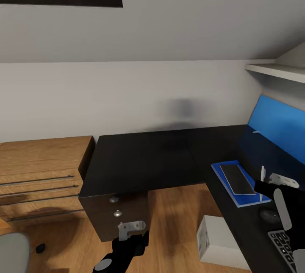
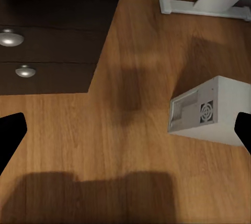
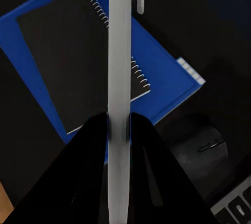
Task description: In the bedroom, organize the workspace by keeping the computer under the desk, ensuring the monitor is on the desk, placing the keyboard on the desk next to the monitor, placing the mouse on the desk next to the keyboard, moving the folder from the swivel chair onto the desk next to the mouse, stacking the notebook on top of the folder with the pen on top of the notebook, and positioning the swivel chair next to the desk.
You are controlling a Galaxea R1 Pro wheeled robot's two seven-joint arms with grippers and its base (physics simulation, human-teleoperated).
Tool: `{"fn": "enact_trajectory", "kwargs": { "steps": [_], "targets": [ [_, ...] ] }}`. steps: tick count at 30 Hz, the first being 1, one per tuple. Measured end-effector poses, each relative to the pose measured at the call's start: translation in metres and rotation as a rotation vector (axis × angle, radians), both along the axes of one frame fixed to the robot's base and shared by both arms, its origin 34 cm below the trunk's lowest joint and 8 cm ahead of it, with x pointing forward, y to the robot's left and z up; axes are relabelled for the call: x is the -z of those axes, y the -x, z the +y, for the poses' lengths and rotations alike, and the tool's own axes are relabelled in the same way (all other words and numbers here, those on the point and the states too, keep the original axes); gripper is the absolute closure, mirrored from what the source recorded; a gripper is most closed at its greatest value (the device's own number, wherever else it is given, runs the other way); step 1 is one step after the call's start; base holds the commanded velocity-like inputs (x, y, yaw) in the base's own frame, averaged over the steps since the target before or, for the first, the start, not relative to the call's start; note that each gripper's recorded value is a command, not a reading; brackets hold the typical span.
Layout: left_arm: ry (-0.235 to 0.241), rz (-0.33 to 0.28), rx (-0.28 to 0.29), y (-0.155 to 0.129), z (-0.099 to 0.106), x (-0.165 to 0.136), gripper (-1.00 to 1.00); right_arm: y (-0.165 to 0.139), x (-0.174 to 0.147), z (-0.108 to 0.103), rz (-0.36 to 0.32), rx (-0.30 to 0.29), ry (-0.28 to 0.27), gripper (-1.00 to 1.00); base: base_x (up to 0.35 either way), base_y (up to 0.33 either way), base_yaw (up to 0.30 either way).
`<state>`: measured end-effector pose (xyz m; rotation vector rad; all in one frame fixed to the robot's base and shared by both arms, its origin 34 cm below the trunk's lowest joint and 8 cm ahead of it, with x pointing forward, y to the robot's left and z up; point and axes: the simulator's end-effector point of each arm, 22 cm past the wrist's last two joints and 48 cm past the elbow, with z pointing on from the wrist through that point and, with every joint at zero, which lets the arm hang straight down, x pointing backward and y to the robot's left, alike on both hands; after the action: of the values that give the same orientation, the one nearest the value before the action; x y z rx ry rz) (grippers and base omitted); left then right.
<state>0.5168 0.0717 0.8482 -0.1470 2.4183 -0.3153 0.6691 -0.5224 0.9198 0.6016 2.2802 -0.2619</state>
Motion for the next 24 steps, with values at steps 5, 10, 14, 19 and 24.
{"fn": "enact_trajectory", "kwargs": {
  "steps": [5, 10, 14, 19, 24],
  "targets": [
    [0.001, 0.001, 0.001, 0.001, -0.001, 0.0, -1.0, 0.002, 0.006, 0.002, 0.01, -0.004, -0.009, 1.0, 0.041, 0.0, -0.004],
    [0.002, 0.001, 0.002, 0.001, -0.001, 0.0, -1.0, 0.002, 0.006, 0.002, 0.011, -0.005, -0.01, 1.0, 0.243, 0.0, 0.0],
    [0.003, 0.001, 0.002, 0.001, -0.002, 0.0, -1.0, 0.003, 0.01, 0.003, 0.019, -0.007, -0.013, 1.0, 0.265, 0.0, 0.0],
    [0.005, 0.002, 0.003, 0.001, -0.003, -0.001, -1.0, 0.003, 0.016, 0.006, 0.031, -0.017, -0.014, 1.0, 0.094, 0.0, 0.0],
    [0.006, 0.004, 0.025, 0.007, -0.011, 0.0, -1.0, -0.003, 0.015, 0.01, 0.014, -0.034, 0.003, 1.0, 0.028, 0.0, 0.0]
  ]
}}
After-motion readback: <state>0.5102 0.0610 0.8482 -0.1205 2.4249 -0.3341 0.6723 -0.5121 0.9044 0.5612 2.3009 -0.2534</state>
